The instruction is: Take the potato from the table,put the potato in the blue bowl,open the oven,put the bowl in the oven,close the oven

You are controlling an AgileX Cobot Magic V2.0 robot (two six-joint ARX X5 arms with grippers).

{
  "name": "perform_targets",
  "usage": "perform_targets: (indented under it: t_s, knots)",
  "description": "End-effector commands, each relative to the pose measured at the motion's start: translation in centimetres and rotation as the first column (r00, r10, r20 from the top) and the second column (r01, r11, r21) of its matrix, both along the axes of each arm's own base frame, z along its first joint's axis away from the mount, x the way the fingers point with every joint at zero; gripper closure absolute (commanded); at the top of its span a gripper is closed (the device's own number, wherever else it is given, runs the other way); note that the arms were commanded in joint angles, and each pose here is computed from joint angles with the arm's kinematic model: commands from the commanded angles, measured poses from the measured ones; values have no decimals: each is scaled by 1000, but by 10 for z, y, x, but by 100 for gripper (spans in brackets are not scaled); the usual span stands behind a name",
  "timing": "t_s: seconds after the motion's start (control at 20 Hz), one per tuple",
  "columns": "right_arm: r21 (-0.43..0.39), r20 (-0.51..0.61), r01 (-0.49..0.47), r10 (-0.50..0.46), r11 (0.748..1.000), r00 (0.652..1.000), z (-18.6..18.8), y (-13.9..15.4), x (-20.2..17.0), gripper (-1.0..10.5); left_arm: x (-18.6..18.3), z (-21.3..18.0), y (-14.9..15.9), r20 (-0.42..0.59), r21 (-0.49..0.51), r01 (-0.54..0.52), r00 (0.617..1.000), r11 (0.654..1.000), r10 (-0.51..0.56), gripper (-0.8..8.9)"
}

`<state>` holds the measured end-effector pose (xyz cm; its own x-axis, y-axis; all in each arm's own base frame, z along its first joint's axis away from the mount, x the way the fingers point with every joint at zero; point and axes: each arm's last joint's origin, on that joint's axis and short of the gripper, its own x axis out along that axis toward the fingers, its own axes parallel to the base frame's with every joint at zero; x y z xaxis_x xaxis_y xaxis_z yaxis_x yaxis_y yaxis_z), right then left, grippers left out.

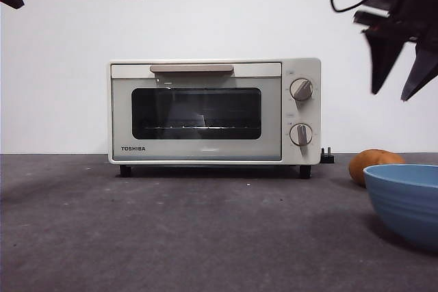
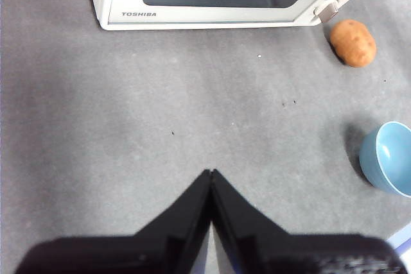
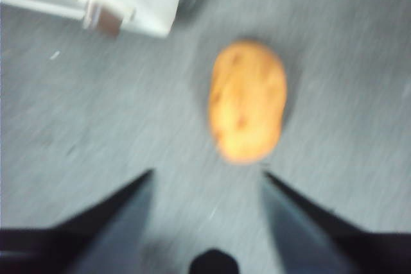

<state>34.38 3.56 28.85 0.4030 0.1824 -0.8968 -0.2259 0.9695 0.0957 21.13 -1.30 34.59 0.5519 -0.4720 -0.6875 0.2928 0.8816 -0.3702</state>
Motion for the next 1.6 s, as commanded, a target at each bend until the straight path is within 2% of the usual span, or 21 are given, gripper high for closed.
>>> perform_targets:
  t_s: [0.05, 0.2, 0.5, 0.8, 0.85, 0.9, 1.0, 1.1, 1.15, 1.4, 1.6]
  knots:
    - [-40, -13, -42, 42, 998, 999, -11, 5, 8, 151, 1, -1, -1, 8, 1, 16, 1000, 1000, -16, 819]
    - [-85, -6, -37, 36, 996, 999, -27, 7, 21, 151, 1, -1, -1, 9, 1, 16, 1000, 1000, -16, 819]
    - [-88, 0, -32, 32, 996, 999, -64, 10, 48, 155, 1, -1, -1, 8, 1, 16, 1000, 1000, -16, 819]
    - [-94, -66, -36, 30, 995, 997, -95, 11, 59, 168, 3, -3, -5, -2, 3, 34, 999, 999, -34, 819]
    - [-93, -72, -38, 31, 995, 997, -98, 11, 59, 210, 4, -3, -6, -6, 3, 40, 999, 999, -39, 819]
    - [-93, -79, -39, 31, 995, 996, -99, 11, 59, 310, 6, -5, -8, -12, 3, 45, 999, 999, -45, 819]
    - [-84, -94, -42, 34, 996, 995, -102, 12, 59, 538, 8, -7, -9, -24, 3, 51, 998, 999, -51, 819]
    - [-87, -133, -43, 31, 995, 991, -106, 11, 57, 865, 11, -10, -11, -38, 3, 58, 998, 998, -58, 819]
    - [-88, -152, -45, 31, 995, 988, -108, 11, 56, 956, 13, -11, -12, -42, 3, 62, 997, 998, -62, 819]
    - [-79, -148, -5, -6, 997, 989, -105, 11, 58, 958, 15, -12, -13, -48, 3, 68, 997, 998, -68, 819]
    - [-84, -243, 16, -36, 996, 969, -72, 11, 55, 958, 14, -13, -13, -53, 3, 68, 996, 998, -68, 819]
